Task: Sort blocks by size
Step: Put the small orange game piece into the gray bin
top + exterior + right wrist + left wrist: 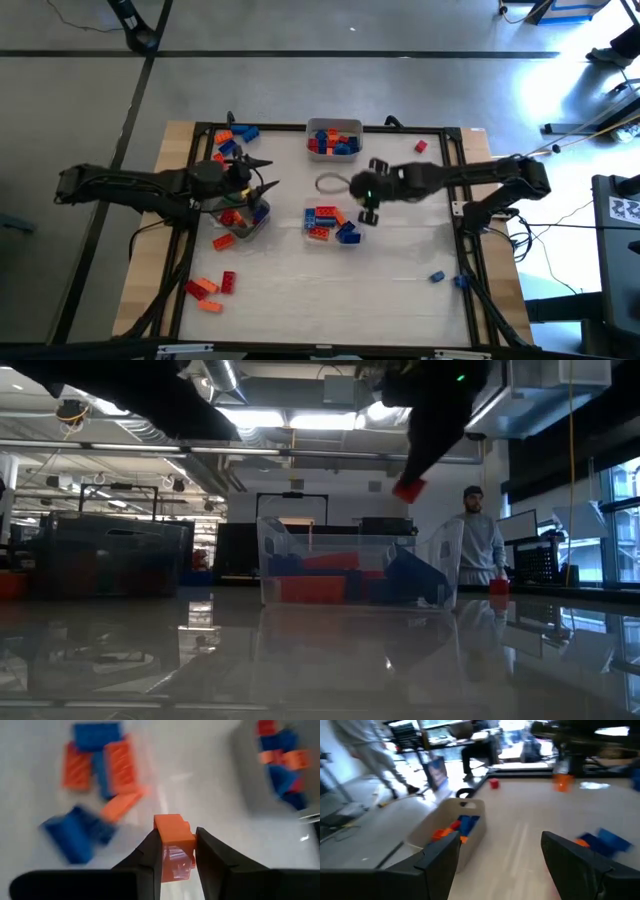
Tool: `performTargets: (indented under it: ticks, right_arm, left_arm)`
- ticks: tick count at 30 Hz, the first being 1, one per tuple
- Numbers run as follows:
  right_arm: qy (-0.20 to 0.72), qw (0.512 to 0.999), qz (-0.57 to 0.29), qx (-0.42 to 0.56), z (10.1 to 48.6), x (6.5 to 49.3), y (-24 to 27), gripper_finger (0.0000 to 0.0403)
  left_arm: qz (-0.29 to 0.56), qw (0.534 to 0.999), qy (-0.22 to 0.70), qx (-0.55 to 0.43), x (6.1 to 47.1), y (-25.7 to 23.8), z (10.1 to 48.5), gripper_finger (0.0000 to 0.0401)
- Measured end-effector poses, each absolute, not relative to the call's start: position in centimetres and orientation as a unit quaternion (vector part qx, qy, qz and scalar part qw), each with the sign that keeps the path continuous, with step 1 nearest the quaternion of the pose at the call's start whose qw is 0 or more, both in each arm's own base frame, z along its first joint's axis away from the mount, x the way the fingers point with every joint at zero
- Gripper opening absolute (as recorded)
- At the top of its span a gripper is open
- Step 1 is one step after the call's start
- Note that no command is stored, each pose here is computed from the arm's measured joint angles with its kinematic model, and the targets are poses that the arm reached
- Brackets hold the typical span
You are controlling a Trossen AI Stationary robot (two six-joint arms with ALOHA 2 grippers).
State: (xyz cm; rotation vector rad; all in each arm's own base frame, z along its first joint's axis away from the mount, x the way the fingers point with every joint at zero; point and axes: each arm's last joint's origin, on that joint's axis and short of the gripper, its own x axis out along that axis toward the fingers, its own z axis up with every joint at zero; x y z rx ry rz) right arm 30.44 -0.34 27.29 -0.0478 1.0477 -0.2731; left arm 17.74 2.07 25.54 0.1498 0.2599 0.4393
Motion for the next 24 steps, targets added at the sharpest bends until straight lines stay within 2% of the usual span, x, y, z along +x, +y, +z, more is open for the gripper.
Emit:
performTargets:
  ticks: [4,11,24]
  right_arm:
    - [0.467,0.869,-0.162,-0.026,27.7,30.9,-3.9,0.0088]
    - [0.391,0.895,-0.214,-0.016,28.5,31.5,-9.6,0.0089]
    - [0.333,0.904,-0.267,0.023,26.6,32.3,-16.5,0.0089]
  left_arm:
    - [0.183,0.972,0.136,0.063,17.2,1.9,25.5,0.0265]
    - [0.182,0.972,0.138,0.063,16.9,1.9,25.6,0.0265]
    - [0.181,0.970,0.147,0.065,16.9,1.8,25.4,0.0265]
